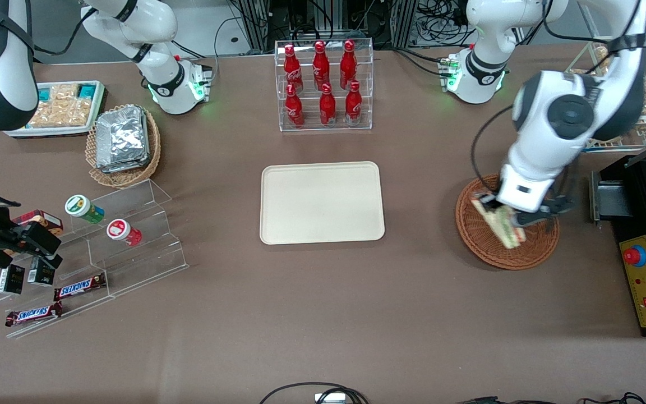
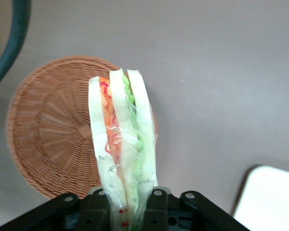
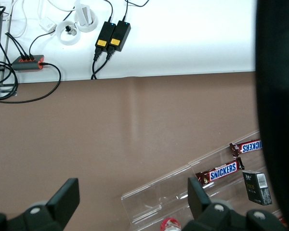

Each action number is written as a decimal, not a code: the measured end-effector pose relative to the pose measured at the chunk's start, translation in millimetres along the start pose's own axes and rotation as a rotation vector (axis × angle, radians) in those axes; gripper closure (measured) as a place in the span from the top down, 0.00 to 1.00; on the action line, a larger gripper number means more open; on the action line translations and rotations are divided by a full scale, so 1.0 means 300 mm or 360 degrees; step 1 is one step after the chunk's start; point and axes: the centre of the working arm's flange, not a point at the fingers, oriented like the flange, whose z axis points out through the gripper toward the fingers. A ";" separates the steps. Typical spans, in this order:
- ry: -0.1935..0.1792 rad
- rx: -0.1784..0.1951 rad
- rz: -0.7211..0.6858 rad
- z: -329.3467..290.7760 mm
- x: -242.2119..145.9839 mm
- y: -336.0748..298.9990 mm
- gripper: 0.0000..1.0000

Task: Place sandwich from basket to tray
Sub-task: 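Lift the sandwich and carry it over the cream tray, then lower the sandwich onto the tray and open the left gripper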

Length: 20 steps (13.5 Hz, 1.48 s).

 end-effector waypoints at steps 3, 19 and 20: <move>-0.0007 -0.0028 0.0168 -0.003 -0.095 0.173 0.19; -0.0102 -0.0183 0.0613 0.339 -0.683 0.818 0.19; -0.0084 -0.0154 0.0632 0.377 -0.700 0.826 0.19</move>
